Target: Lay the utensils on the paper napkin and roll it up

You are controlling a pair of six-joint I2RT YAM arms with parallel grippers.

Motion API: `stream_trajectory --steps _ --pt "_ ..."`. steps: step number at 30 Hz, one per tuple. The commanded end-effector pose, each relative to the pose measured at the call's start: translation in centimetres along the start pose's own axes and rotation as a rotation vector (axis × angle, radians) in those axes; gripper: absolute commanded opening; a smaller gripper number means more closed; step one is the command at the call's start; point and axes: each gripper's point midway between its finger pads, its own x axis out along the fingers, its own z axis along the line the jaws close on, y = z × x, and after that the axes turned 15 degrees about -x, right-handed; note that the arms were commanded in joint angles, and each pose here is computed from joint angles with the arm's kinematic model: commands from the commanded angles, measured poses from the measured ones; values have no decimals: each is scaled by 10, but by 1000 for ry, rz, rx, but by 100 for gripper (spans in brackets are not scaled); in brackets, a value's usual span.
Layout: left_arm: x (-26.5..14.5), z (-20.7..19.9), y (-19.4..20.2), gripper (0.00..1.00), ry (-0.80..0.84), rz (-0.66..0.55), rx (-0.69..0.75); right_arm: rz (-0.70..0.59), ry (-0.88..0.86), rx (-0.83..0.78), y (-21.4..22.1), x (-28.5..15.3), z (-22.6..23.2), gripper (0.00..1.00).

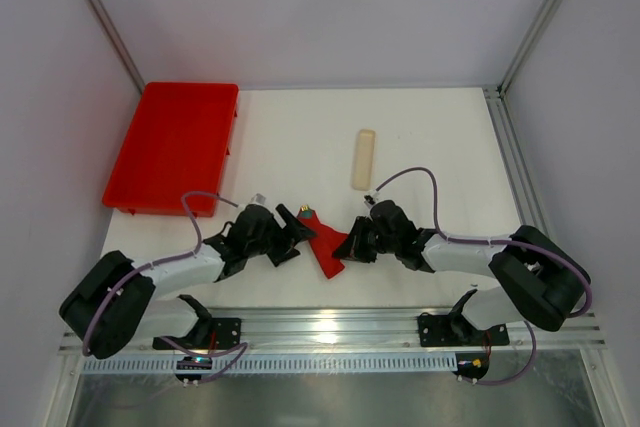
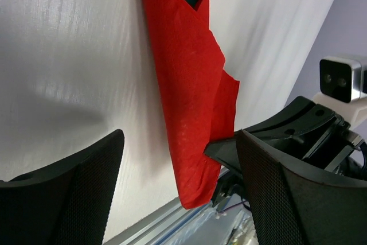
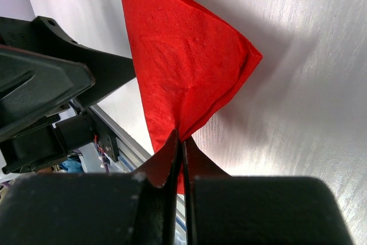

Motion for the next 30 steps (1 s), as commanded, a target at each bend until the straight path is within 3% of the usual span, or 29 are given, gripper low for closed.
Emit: stream_trajectory --steps 1,5,19,30 --pt "7 -12 -4 81 94 -8 -141 -58 -44 -13 -16 -3 17 4" --pt "13 -13 -7 81 140 -10 -228 -58 -46 -14 -17 -3 18 4" --pt "25 1 -7 80 109 0 -304 -67 -92 1 -25 -4 34 4" --pt "39 2 -9 68 137 6 -309 -61 -109 6 -24 -5 37 4"
